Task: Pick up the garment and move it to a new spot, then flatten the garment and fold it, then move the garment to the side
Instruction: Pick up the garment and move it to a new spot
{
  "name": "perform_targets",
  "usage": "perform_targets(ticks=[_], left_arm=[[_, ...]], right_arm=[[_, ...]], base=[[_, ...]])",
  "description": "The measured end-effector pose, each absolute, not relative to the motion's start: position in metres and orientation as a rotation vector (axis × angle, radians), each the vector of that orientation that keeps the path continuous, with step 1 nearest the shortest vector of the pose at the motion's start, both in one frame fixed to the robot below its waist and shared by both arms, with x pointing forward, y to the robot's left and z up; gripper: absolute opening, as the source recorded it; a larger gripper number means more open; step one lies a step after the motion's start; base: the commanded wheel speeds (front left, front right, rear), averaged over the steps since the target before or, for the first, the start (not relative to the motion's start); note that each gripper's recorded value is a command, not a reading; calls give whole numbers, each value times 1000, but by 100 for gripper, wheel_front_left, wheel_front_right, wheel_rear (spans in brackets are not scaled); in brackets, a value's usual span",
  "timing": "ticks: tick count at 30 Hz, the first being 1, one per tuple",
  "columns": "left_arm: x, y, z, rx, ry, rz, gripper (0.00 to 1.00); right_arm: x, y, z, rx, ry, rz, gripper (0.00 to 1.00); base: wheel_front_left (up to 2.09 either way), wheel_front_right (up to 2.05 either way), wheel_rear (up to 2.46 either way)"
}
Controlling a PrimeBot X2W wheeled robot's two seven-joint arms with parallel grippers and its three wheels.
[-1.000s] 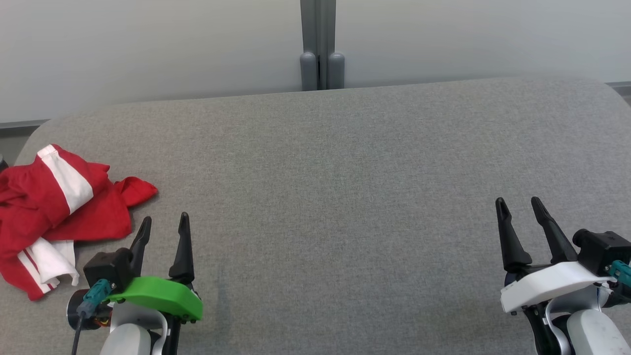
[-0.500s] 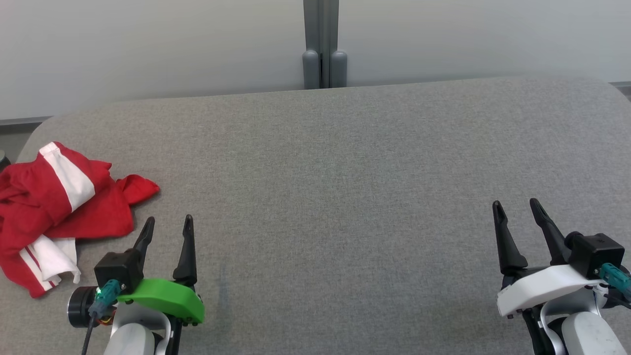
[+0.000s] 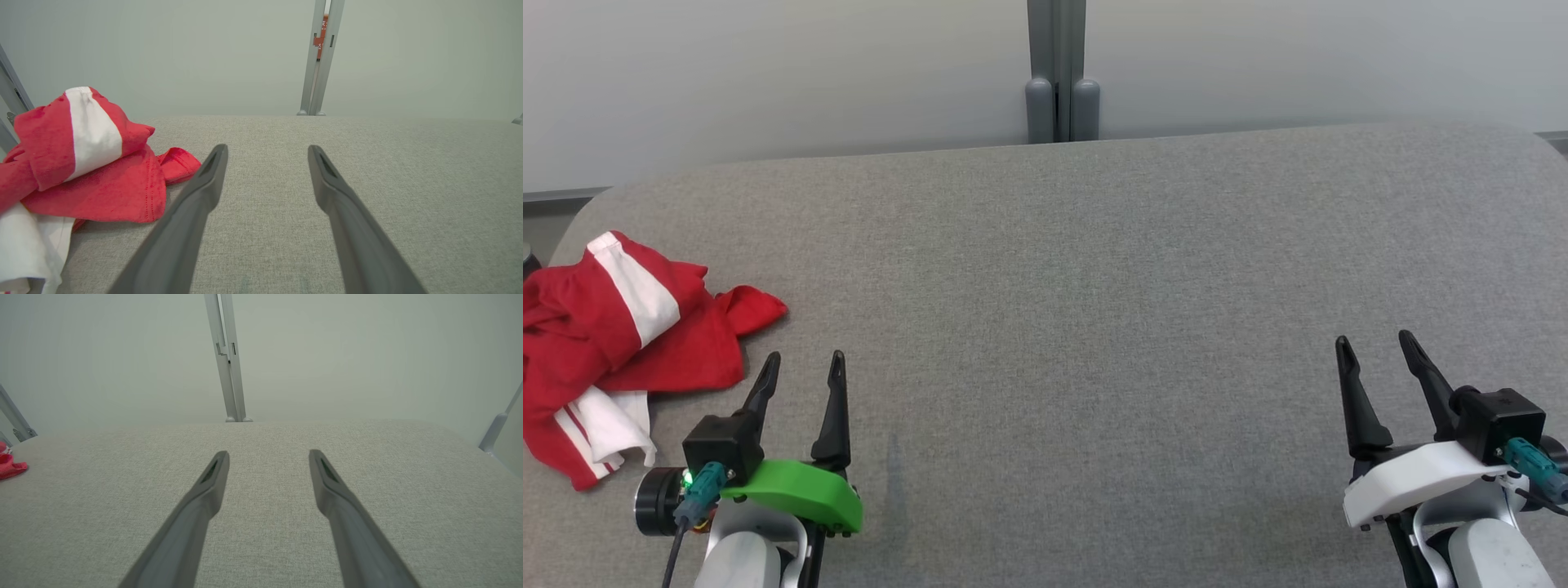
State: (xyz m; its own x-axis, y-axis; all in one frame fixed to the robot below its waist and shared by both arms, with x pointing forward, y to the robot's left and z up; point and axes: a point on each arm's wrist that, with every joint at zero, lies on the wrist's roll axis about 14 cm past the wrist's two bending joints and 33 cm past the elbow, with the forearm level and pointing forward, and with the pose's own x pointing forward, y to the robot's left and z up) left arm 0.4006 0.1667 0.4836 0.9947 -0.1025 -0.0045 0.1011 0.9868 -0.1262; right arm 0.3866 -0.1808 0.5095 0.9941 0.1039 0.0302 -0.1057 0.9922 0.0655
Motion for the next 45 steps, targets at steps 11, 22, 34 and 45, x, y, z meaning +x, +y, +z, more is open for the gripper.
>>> perform_targets(ticks=[11, 22, 34, 45], left_arm=[[400, 172, 484, -133, 8, -85, 100], [393, 208, 494, -134, -27, 22, 100], [356, 278, 502, -128, -61, 239, 100], [319, 319, 502, -124, -66, 383, 100]], right_arm=[[387, -179, 508, 76, -26, 107, 100], [403, -135, 517, 86, -51, 238, 100], [419, -46, 528, 109, -75, 492, 100], [425, 0, 529, 122, -69, 619, 100]], base=[[0, 0, 0], [0, 0, 0], [0, 0, 0], [0, 0, 0]])
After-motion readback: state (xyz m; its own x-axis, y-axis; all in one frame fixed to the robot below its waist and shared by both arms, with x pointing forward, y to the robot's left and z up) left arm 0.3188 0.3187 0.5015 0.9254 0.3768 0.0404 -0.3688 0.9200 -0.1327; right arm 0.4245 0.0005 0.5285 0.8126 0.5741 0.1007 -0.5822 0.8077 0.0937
